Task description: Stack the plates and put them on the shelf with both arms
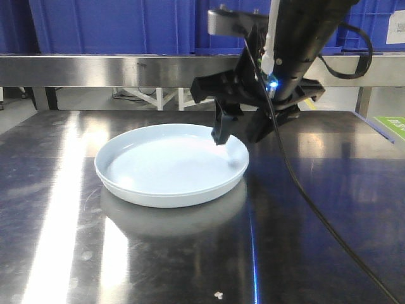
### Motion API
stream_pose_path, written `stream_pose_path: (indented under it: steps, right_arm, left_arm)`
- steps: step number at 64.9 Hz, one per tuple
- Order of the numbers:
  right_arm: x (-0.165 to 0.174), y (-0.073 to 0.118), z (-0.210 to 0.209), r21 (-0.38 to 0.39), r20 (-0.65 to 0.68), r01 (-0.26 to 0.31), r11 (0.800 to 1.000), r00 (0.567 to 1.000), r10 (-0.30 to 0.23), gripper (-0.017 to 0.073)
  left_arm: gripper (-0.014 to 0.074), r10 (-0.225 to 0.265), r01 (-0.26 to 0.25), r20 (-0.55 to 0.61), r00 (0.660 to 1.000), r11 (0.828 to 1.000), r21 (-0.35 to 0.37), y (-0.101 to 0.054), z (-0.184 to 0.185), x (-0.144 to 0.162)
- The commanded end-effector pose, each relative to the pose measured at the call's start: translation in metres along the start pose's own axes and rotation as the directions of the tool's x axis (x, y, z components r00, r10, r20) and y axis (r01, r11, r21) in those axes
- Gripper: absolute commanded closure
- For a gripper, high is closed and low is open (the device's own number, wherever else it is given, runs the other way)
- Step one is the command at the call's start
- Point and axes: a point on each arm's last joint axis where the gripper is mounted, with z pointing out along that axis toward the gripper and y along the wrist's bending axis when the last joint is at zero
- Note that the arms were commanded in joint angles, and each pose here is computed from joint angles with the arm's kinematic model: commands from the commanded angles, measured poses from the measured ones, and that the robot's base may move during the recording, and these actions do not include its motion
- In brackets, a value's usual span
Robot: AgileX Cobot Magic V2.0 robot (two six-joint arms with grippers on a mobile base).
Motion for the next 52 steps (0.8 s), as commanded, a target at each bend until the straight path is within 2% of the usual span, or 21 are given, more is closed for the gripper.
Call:
stream_pose_path:
  steps: [1,35,44,52]
  right_arm:
    - [-0.018,0.004,-0.02,-0.017,0.11,0.008,1.0,0.994,-0.006,0.0125]
    - [-0.013,0.002,-0.003,-0.009,0.064,0.005,1.0,0.998,-0.005,0.0143]
    - [-0.013,0.002,-0.003,-0.009,0.064,0.005,1.0,0.998,-0.005,0.0296]
    - [-0.014,0.002,-0.005,-0.011,0.077,0.006,1.0,0.997,-0.005,0.0529]
  left_arm:
    - [0.0504,-0.012,0.01,0.109,0.994,1.0,0.015,-0.002,-0.004,-0.016]
    - [0.0504,-0.012,0.01,0.109,0.994,1.0,0.015,-0.002,-0.004,-0.016]
    - [0.0504,-0.012,0.01,0.109,0.994,1.0,0.015,-0.002,-0.004,-0.016]
    - [0.0504,-0.012,0.01,0.109,0.994,1.0,0.015,-0.002,-0.004,-0.016]
